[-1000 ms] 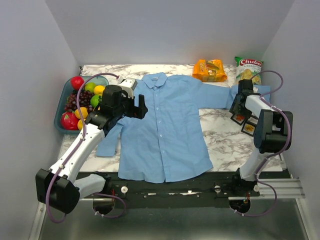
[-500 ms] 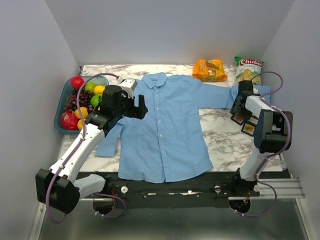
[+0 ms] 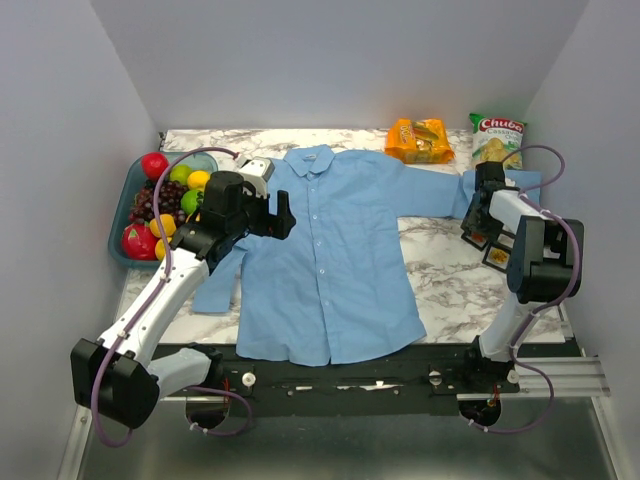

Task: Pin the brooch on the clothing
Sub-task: Move the brooch box to the center of the board.

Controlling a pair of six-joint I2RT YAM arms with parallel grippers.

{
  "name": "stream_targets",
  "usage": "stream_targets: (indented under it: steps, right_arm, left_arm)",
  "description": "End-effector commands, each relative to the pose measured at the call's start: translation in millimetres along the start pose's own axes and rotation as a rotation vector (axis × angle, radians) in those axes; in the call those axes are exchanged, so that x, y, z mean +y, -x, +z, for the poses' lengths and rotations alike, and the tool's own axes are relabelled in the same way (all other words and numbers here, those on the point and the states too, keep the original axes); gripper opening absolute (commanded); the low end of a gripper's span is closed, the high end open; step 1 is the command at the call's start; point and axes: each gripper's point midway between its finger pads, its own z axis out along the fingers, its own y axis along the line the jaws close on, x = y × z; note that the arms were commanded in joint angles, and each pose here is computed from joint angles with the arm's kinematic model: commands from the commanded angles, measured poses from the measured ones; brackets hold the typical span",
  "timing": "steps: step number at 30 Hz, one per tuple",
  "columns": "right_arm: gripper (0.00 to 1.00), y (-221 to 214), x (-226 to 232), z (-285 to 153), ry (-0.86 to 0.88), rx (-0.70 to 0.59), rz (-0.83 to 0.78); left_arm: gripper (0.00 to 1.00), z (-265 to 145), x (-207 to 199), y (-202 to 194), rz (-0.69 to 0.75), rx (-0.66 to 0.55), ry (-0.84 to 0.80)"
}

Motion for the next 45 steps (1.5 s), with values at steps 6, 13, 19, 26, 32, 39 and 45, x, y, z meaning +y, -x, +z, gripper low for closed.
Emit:
stream_targets:
  steps: [6, 13, 19, 26, 32, 39, 45]
  right_arm:
    - [0.49, -1.8, -0.6, 4.2, -0.011, 0.016, 0.018]
    - [0.33, -0.7, -0.4, 3.8, -0.007, 0.009, 0.012]
    - [0.23, -1.3, 2.9, 2.5, 0.02, 0.016, -0.018]
    - [0.23, 10.6, -5.7, -18.9, 0.021, -0.049, -0.011]
    - [0.27, 1.9, 1.4, -10.0, 0.024, -0.004, -0.031]
    - [0.29, -6.6, 18.1, -2.9, 0.008, 0.026, -0.081]
    - [0.29, -14.2, 32.1, -3.8, 0.009, 0.04, -0.124]
  left_arm:
    - [0.99, -8.6, -3.5, 5.0, 0.015, -0.031, -0.016]
    - [0.99, -10.5, -2.4, 6.5, 0.019, -0.038, -0.008]
    - [0.99, -9.5, -2.8, 5.4, 0.021, -0.035, -0.01]
    - [0.99, -9.5, -4.5, 5.2, 0.018, -0.033, -0.02]
    - [0.99, -11.3, -4.8, 6.2, 0.019, -0.04, -0.019]
    - [0.99, -13.7, -6.6, 7.9, 0.021, -0.047, -0.026]
    - [0.99, -14.9, -6.8, 9.3, 0.023, -0.054, -0.026]
